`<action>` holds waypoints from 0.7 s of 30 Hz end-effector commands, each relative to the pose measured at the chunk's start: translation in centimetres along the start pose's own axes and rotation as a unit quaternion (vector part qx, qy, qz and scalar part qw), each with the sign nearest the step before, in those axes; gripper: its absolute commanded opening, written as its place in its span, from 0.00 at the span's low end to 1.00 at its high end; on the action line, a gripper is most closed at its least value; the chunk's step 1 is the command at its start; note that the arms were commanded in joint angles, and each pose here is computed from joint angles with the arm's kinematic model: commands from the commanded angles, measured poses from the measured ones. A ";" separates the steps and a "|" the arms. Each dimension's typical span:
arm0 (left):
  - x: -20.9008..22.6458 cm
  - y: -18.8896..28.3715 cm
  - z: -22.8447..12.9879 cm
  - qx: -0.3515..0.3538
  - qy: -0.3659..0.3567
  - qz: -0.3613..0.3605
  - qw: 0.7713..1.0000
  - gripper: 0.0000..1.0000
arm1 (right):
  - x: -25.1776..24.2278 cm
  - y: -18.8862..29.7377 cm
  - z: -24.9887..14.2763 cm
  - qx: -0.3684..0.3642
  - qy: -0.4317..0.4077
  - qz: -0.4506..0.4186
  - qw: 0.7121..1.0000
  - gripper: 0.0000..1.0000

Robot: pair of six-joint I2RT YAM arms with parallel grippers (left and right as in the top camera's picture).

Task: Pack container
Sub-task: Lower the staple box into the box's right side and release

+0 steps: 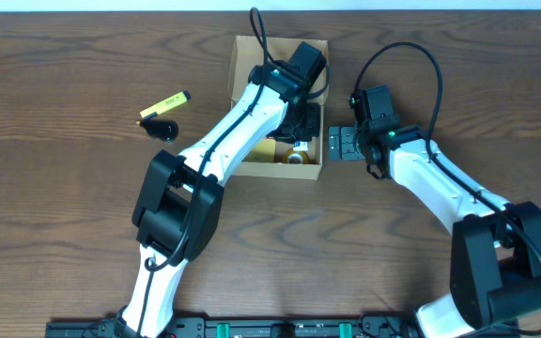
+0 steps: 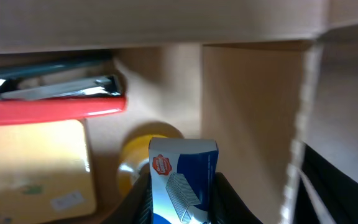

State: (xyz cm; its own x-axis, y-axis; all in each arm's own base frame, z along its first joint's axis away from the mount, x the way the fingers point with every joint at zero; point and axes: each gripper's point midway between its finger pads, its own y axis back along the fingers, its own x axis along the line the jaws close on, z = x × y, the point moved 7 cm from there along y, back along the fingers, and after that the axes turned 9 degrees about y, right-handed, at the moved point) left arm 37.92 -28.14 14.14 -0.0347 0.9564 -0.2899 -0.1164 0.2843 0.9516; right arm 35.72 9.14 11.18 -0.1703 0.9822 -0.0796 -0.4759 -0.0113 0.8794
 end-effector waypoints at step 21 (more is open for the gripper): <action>-0.5 -1.8 1.1 -0.065 -0.028 0.006 0.997 0.09 | -0.3 -0.3 -0.3 0.007 -0.009 -0.002 1.000 0.99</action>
State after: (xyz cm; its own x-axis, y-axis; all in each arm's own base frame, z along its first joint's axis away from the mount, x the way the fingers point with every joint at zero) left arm 39.45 -29.21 13.57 0.0274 0.9570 -0.2888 -0.2516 0.2862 0.9245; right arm 35.72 9.14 11.18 -0.1704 0.9822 -0.0796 -0.4756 -0.0112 0.8796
